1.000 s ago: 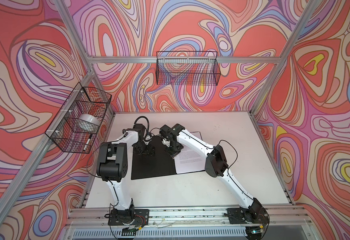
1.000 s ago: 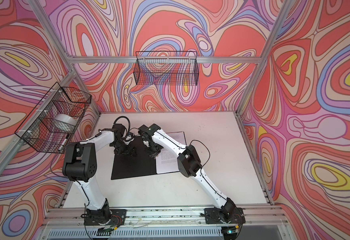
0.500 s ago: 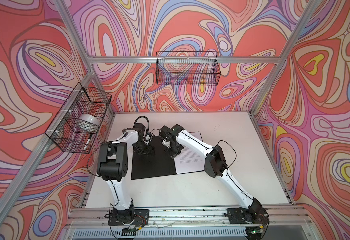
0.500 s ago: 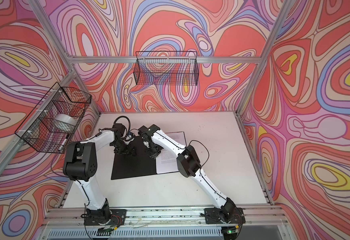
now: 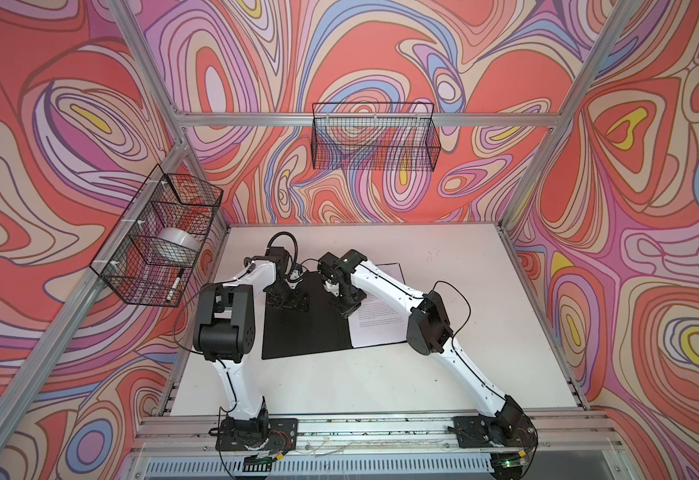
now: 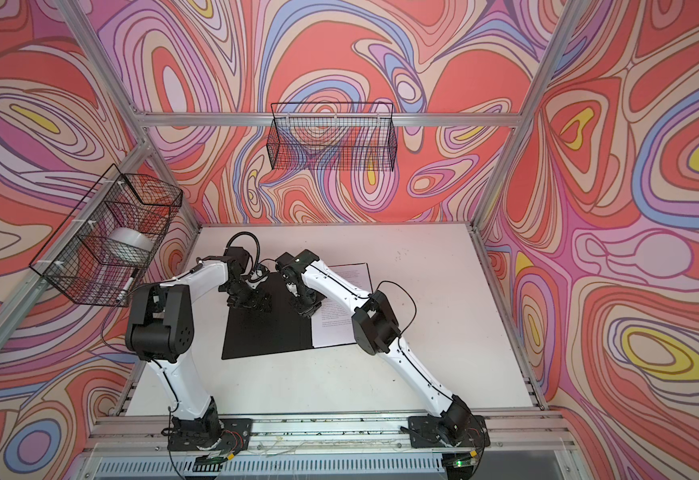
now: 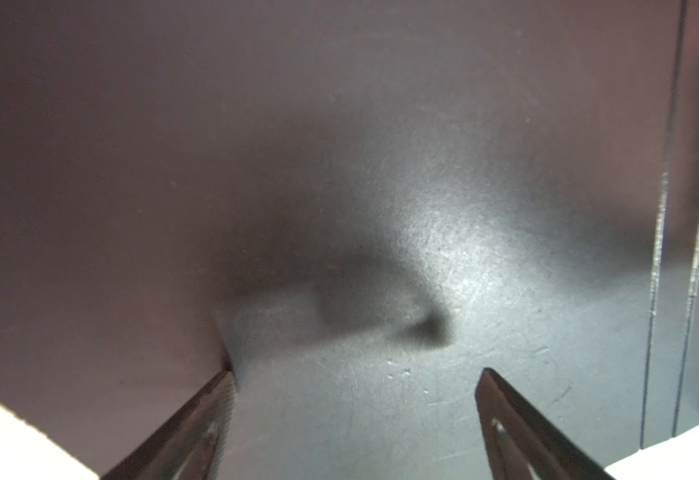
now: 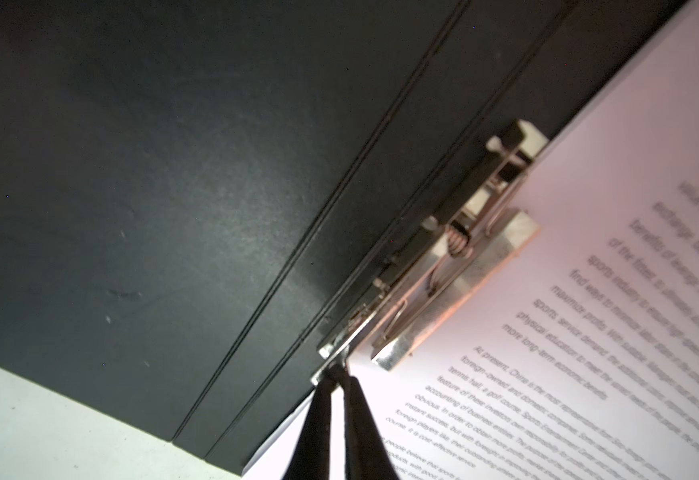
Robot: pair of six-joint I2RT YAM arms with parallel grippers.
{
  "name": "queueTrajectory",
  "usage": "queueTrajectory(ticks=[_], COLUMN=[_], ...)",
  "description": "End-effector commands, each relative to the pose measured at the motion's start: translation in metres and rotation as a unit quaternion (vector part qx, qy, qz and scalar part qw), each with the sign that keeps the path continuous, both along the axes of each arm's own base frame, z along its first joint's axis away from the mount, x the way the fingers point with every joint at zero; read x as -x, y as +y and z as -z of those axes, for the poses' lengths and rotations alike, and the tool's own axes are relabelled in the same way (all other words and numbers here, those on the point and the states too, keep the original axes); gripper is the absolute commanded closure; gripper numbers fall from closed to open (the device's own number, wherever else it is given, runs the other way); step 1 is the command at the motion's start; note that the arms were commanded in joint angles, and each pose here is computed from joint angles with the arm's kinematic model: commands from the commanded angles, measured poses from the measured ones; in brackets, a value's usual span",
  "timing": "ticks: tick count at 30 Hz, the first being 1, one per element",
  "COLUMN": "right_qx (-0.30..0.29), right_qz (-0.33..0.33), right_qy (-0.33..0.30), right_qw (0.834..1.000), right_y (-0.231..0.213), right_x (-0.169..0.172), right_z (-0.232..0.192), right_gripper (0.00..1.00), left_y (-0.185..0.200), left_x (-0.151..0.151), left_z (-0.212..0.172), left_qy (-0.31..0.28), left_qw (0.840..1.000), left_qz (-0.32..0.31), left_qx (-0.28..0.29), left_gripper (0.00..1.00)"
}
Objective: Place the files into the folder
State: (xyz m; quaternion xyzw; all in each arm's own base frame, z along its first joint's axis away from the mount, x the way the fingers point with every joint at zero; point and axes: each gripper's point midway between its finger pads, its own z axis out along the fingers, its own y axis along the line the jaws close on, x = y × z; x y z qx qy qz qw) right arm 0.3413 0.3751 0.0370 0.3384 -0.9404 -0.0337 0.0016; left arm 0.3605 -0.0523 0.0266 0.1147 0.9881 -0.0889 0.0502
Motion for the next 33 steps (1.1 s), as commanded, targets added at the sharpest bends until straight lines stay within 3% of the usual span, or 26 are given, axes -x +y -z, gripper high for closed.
queueTrajectory(ticks=[1, 26, 33], right_qx=[0.059, 0.069, 0.044], right_qz=[-0.003, -0.009, -0.007], right_qy=[0.008, 0.011, -0.003], right_qw=[0.998, 0.997, 0.999], right_y=[-0.019, -0.019, -0.01], right_x=[-0.003, -0.002, -0.007], right_z=[0.042, 0.06, 0.041], right_gripper=[0.92, 0.92, 0.92], left_y=[0.006, 0.007, 0.005], left_x=[0.014, 0.017, 0.016], left_z=[0.016, 0.017, 0.011], left_qy=[0.04, 0.041, 0.037], left_qw=[0.999, 0.999, 0.999], left_qz=[0.005, 0.003, 0.005], left_qx=[-0.006, -0.001, 0.006], left_gripper=[0.09, 0.09, 0.09])
